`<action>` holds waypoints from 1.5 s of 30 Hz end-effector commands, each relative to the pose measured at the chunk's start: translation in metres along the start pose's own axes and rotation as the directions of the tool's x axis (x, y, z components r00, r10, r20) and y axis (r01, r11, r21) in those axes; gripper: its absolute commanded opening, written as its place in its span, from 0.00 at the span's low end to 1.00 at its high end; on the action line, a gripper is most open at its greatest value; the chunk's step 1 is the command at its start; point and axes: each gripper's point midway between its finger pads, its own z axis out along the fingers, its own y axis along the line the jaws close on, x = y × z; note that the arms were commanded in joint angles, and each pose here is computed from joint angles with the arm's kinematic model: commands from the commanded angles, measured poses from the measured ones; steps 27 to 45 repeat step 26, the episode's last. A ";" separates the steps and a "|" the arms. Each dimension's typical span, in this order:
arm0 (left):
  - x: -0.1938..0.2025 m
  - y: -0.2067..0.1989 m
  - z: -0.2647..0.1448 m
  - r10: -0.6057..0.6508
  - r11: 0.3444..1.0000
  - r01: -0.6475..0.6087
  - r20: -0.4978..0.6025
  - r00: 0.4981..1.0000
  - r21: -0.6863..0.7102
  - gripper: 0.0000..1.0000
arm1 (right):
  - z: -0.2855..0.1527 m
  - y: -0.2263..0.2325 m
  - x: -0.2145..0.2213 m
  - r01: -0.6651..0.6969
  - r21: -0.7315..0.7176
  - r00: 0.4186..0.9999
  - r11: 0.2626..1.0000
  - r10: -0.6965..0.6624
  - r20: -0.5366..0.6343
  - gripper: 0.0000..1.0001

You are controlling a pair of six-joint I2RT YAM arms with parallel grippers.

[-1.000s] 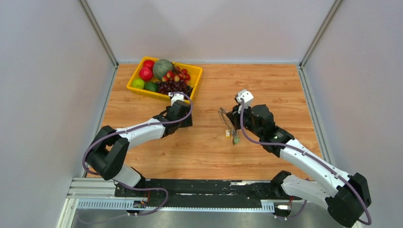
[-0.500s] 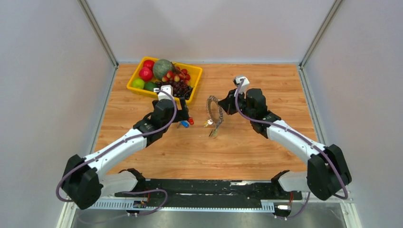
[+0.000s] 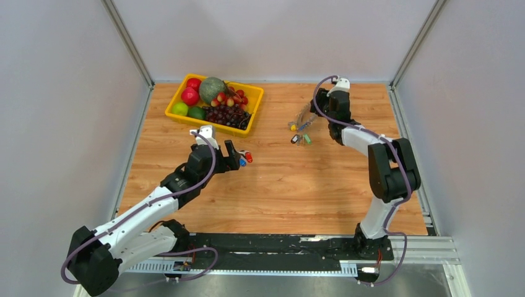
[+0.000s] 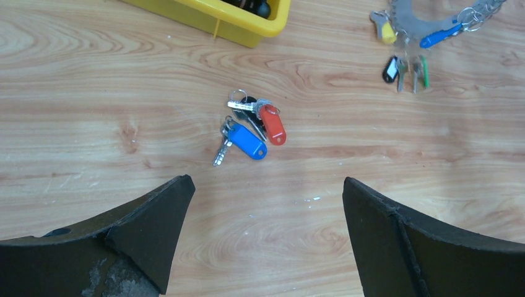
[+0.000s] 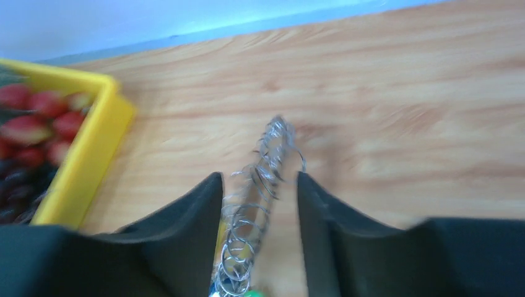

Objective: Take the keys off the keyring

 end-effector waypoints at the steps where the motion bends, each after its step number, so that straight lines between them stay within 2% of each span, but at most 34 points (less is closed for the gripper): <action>1: -0.007 -0.001 -0.007 -0.034 0.999 0.034 0.006 0.999 -0.001 1.00 | 0.022 -0.036 -0.045 0.009 0.224 0.996 0.975 -0.029 0.088 0.67; 2: -0.011 -0.002 -0.008 -0.042 0.999 0.042 0.013 0.999 -0.009 1.00 | 0.020 -0.042 -0.051 0.013 0.269 0.996 0.963 -0.037 0.084 0.74; 7: -0.021 0.008 -0.015 -0.075 0.994 0.077 0.024 0.997 -0.083 1.00 | -0.021 -0.047 -0.092 0.002 0.345 0.987 0.939 -0.057 0.149 0.96; 9: -0.029 0.009 -0.020 -0.088 0.991 0.092 0.041 0.995 -0.101 1.00 | -0.041 -0.039 -0.102 0.017 0.323 0.988 0.946 -0.065 0.139 1.00; 14: -0.072 0.016 -0.045 -0.117 0.973 0.140 0.128 0.985 -0.186 1.00 | -0.095 0.001 -0.124 0.047 0.149 0.994 0.988 -0.062 0.095 0.98; 17: -0.105 0.012 -0.063 -0.095 0.973 0.130 0.182 0.979 -0.191 1.00 | -0.138 0.016 -0.150 0.045 0.083 0.983 0.996 -0.059 0.172 0.97; 21: -0.164 0.008 -0.096 -0.065 0.970 0.130 0.293 0.954 -0.207 1.00 | -0.201 0.024 -0.192 0.050 0.065 0.944 0.997 -0.068 0.322 0.99; 25: -0.191 0.012 -0.110 0.040 0.960 0.052 0.314 0.949 -0.277 1.00 | -0.238 0.025 -0.208 0.038 0.060 0.915 0.997 -0.059 0.399 1.00; 45: -0.195 0.011 -0.111 0.053 0.959 0.042 0.322 0.945 -0.281 1.00 | -0.241 0.025 -0.207 0.037 0.060 0.914 0.998 -0.058 0.401 1.00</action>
